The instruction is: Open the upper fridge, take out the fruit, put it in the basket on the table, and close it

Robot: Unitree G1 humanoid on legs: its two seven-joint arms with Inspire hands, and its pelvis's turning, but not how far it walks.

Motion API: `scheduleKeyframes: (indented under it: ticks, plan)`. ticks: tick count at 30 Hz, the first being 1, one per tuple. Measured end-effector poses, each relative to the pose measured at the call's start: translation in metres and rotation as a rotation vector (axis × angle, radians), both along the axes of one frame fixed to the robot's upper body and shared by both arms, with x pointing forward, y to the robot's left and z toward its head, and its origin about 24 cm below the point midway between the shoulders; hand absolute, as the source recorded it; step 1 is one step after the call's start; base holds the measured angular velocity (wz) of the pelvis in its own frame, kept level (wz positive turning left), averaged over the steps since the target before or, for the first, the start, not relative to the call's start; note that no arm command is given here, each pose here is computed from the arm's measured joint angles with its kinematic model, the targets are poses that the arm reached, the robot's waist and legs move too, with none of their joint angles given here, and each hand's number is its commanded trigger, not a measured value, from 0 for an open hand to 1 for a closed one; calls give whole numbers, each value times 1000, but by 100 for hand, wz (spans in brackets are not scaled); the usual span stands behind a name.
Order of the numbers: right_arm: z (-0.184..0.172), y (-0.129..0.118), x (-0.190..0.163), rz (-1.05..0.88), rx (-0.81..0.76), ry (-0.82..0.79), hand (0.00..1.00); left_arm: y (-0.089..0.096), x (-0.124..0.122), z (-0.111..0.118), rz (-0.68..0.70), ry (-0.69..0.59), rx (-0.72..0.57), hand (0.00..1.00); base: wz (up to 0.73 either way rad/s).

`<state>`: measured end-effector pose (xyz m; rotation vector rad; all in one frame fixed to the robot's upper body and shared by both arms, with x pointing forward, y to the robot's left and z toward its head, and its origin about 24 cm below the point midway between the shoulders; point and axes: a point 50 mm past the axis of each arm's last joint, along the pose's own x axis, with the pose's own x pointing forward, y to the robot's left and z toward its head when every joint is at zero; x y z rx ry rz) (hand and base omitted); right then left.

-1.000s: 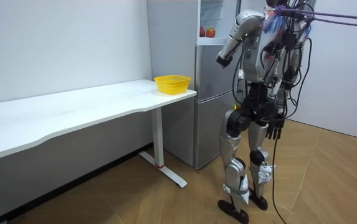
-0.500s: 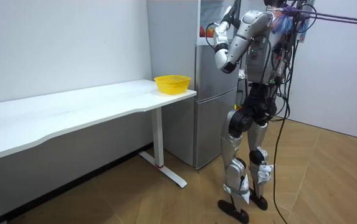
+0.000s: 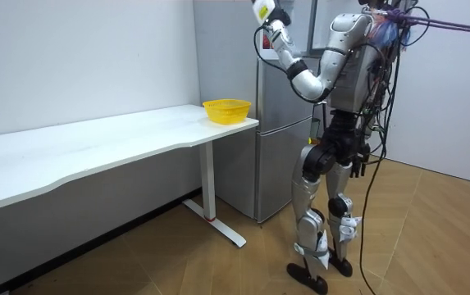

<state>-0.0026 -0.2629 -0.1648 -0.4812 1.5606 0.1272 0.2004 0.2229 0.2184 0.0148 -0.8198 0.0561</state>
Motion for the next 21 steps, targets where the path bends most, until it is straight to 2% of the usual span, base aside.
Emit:
scheduleKeyframes:
  ticks: [2,5,7,8,10,11,13,14,17,19,21]
  plan:
    - [0,-1,-4,-13,0,3,0,22,-6,-21,165,102,-33,0,4]
    - [1,-2,-2,-28,-9,-9,0,49,-9,-48,328,224,-112,0,7]
    - [1,-3,1,-20,-19,-22,0,76,-17,-82,500,362,-202,0,11]
    - [1,-3,2,-16,-19,-25,0,82,-19,-89,544,390,-228,0,6]
    - [2,-6,5,-19,-29,-45,0,110,-37,-114,743,467,-342,0,-8]
    - [3,-7,5,-27,-34,-47,0,116,-41,-120,784,482,-377,0,-3]
    - [5,-13,3,-40,-48,-47,0,134,-60,-146,922,541,-543,0,0]
    - [5,-13,1,-44,-48,-48,0,138,-69,-160,978,571,-629,0,0]
    - [5,-11,-2,-41,-48,-40,0,142,-83,-193,1076,670,-762,0,0]
    - [4,-7,1,-40,-47,-37,0,135,-97,-224,1137,765,-920,0,8]
    - [2,-3,1,-49,-37,-38,0,130,-107,-248,1180,862,-996,0,4]
